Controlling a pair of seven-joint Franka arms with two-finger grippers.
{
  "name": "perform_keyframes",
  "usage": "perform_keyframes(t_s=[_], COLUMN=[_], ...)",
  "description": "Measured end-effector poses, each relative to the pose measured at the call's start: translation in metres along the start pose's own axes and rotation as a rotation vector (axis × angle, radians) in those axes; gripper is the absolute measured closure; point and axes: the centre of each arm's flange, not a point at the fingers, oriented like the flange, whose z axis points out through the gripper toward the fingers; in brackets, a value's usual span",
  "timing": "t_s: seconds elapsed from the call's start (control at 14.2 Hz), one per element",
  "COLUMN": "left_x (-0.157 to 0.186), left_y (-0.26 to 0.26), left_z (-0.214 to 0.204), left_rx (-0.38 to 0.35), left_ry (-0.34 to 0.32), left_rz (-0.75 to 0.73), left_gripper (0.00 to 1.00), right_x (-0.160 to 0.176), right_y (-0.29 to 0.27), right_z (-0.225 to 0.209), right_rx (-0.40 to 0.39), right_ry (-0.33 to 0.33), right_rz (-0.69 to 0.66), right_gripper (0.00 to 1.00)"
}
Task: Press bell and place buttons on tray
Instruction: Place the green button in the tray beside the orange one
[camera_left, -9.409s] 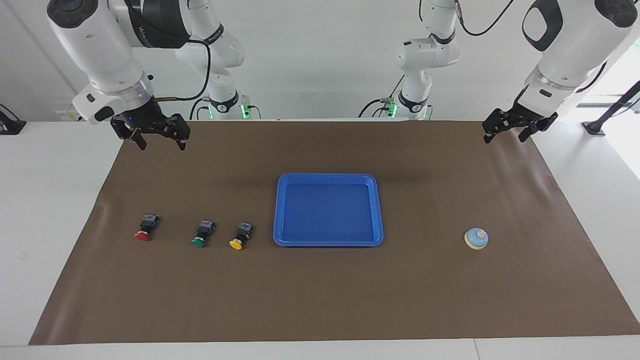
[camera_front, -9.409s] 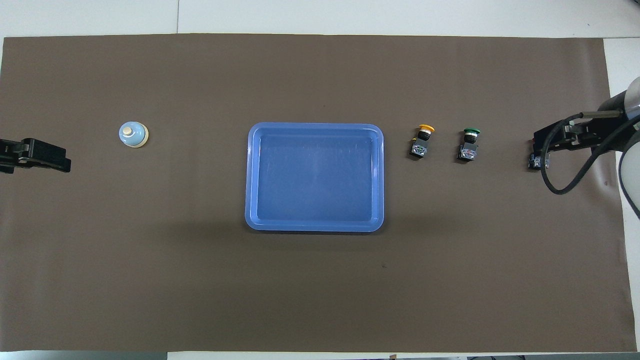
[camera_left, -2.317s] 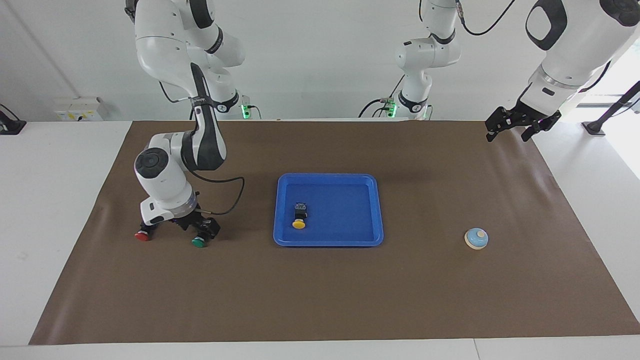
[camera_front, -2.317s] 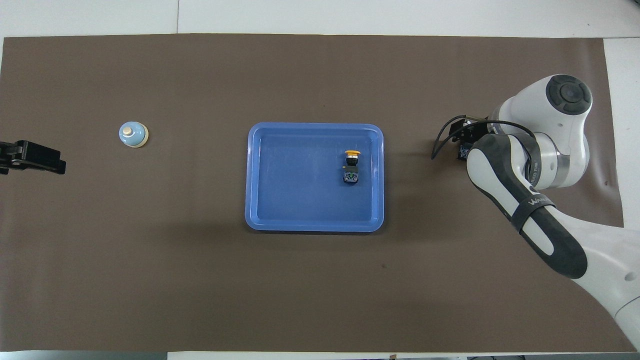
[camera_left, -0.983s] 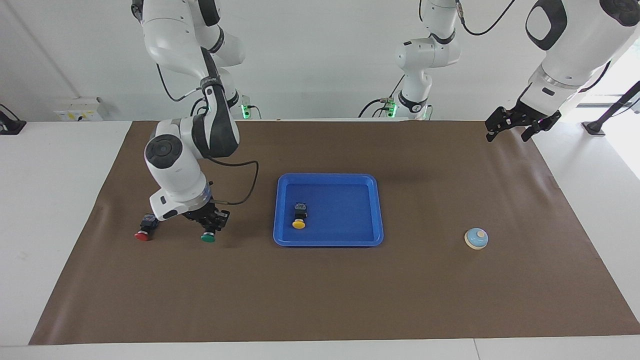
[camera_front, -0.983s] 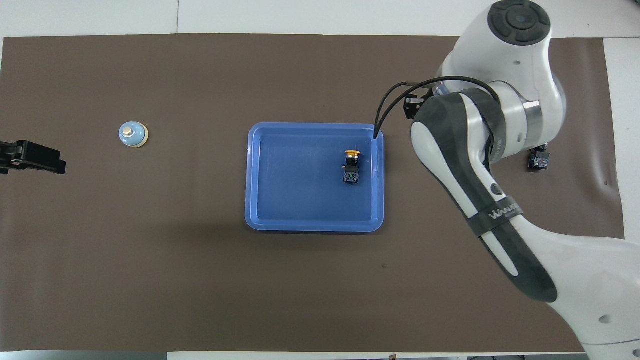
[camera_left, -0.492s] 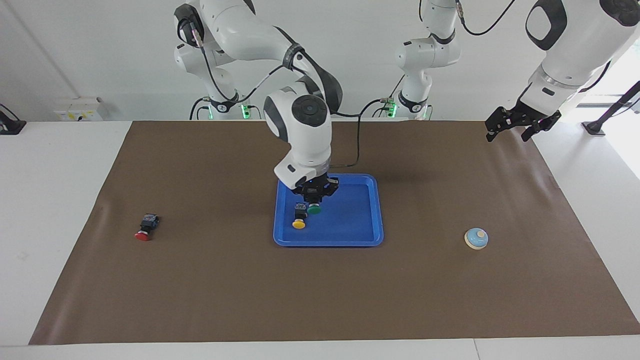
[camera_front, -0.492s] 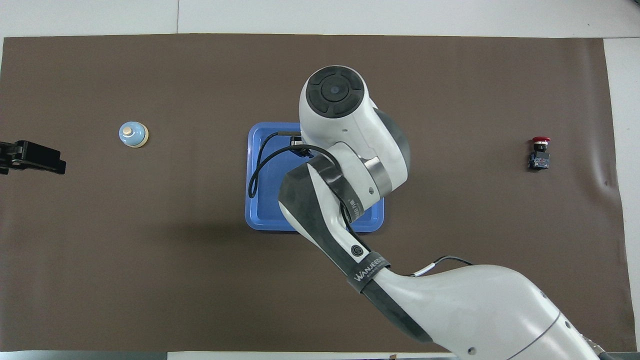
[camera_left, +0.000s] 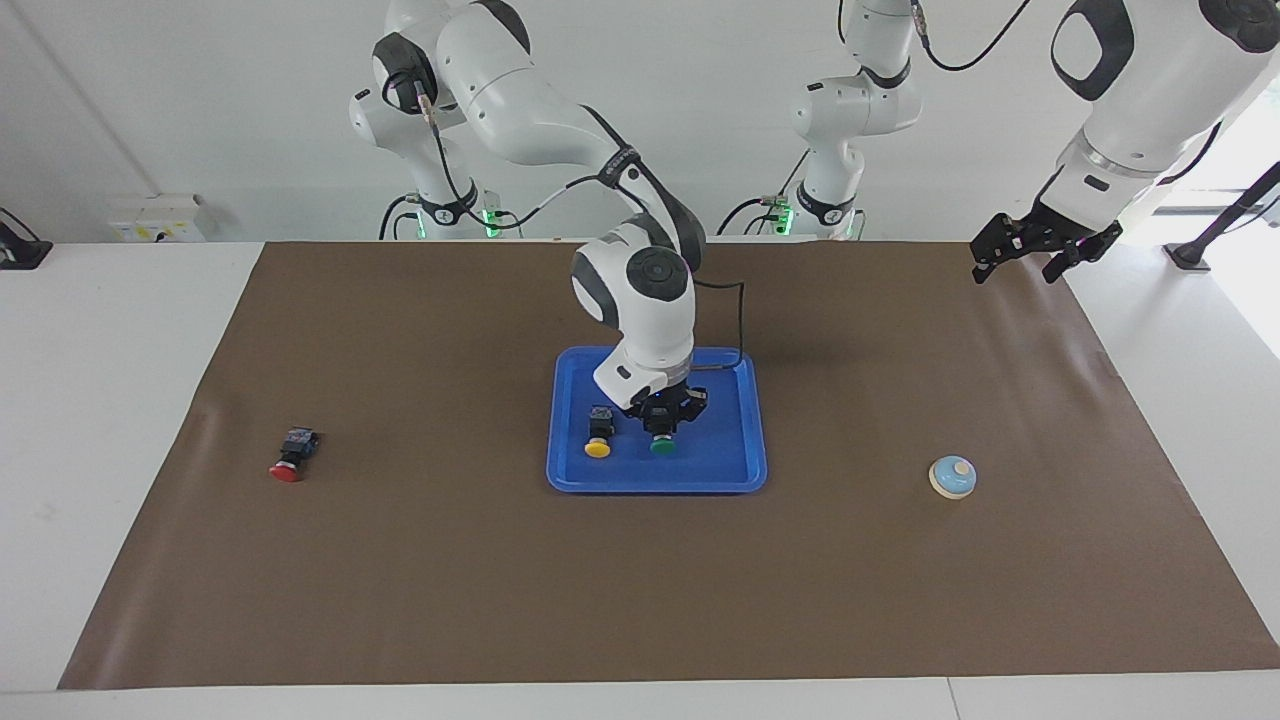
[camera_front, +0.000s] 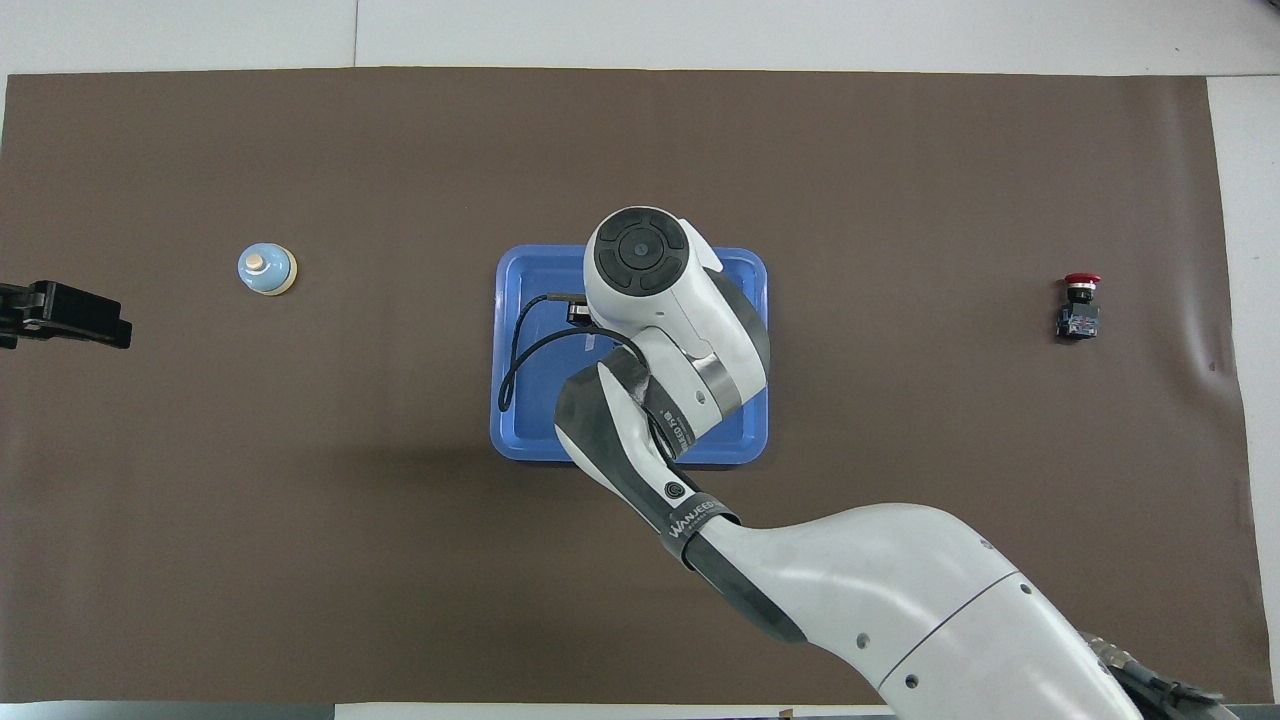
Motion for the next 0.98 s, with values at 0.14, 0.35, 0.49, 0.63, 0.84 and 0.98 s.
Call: perform_keyframes(t_s=[0.14,0.35,0.49,0.63,0.84,0.98], left_x=[0.0,0.0,0.0,0.0,0.0,0.0], left_y=[0.0,0.0,0.0,0.0,0.0,0.0], left_z=[0.0,0.0,0.0,0.0,0.0,0.0], left_rx=[0.0,0.0,0.0,0.0,0.0,0.0], left_ry=[0.0,0.0,0.0,0.0,0.0,0.0], left_rz=[0.0,0.0,0.0,0.0,0.0,0.0], left_gripper=[0.0,0.0,0.0,0.0,0.0,0.0], right_x=[0.0,0.0,0.001,0.006,0.037,0.069], right_y=[0.005,0.008,0.009,0.011,0.044,0.088], right_z=[0.006,0.01,0.007,-0.007,-0.055,-0.097], right_rx=[-0.007,-0.014,-0.011,-0.01,-0.028,-0.017], right_ry=[-0.007,-0.015,-0.011,-0.005,-0.008,0.012], right_rz=[0.005,0.028,0.067,0.098,0.169,0.242], right_gripper=[0.59,0.59,0.52,0.38,0.03,0.0])
